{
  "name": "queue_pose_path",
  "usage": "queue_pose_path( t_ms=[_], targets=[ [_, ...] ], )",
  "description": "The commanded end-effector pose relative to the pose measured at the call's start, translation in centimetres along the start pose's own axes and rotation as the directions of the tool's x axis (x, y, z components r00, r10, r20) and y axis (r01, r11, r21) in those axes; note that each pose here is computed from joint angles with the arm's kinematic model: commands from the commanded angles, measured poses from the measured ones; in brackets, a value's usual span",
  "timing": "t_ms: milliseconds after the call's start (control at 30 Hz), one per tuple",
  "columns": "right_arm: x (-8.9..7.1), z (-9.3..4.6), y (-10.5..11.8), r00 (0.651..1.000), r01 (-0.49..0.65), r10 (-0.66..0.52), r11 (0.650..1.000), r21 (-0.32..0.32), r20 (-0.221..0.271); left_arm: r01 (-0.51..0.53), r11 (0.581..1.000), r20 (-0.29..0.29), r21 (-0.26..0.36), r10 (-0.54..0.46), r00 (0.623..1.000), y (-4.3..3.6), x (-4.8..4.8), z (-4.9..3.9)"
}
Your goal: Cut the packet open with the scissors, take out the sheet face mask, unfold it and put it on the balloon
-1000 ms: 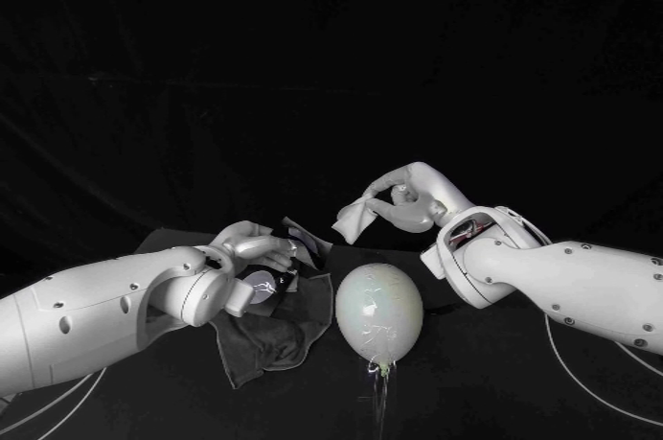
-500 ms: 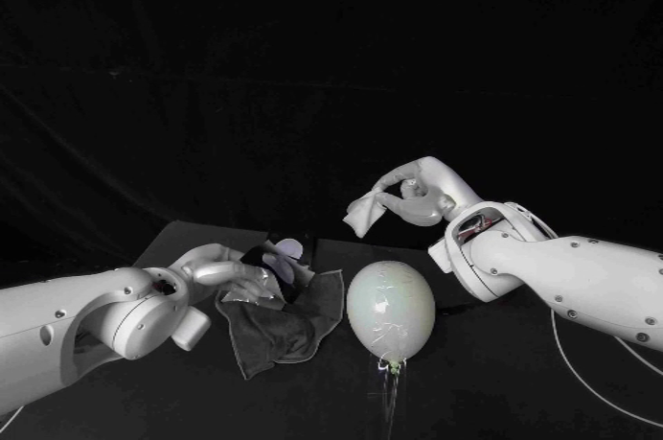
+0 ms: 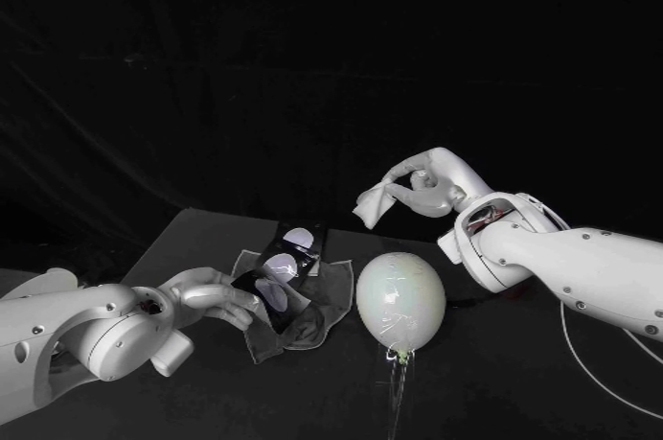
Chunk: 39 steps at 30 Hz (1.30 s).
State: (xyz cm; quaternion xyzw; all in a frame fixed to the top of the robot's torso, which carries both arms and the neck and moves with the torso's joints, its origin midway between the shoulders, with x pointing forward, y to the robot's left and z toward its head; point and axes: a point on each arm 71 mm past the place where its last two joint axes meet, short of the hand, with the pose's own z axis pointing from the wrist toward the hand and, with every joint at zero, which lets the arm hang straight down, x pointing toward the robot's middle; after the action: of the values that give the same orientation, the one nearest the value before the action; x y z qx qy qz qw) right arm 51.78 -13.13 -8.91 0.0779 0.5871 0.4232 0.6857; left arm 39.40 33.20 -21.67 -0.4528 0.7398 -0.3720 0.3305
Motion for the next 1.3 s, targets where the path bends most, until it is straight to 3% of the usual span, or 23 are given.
queue_pose_path(
  t_ms=[33,300,567,900,1100,1300],
  targets=[
    [0.3,-0.1,0.2,0.999,0.009,-0.01,1.0,-0.02,-0.031,-0.014,0.995,-0.055,-0.099,0.008,0.998,0.83,0.25,-0.13],
    [0.3,-0.4,-0.1,0.999,0.012,-0.012,1.0,-0.018,-0.041,-0.177,0.963,-0.185,-0.202,0.14,0.973,2.16,-1.0,-0.09],
    [0.2,-0.8,-0.4,0.999,0.013,-0.013,1.0,-0.011,-0.045,-0.288,0.934,-0.242,-0.21,0.235,0.941,1.92,-1.89,-0.22],
    [0.7,-1.0,-0.8,0.996,0.015,-0.014,1.0,0.003,-0.092,-0.477,0.861,-0.246,-0.176,0.431,0.868,-1.1,-4.28,-0.88],
    [1.0,-1.1,-0.9,0.991,0.017,-0.015,1.0,0.009,-0.13,-0.545,0.816,-0.257,-0.193,0.494,0.831,-2.82,-6.12,-1.47],
    [1.2,-0.9,-1.2,0.987,0.023,-0.02,1.0,0.019,-0.159,-0.574,0.79,-0.208,-0.215,0.537,0.817,-4.47,-8.06,-1.81]
  ],
)
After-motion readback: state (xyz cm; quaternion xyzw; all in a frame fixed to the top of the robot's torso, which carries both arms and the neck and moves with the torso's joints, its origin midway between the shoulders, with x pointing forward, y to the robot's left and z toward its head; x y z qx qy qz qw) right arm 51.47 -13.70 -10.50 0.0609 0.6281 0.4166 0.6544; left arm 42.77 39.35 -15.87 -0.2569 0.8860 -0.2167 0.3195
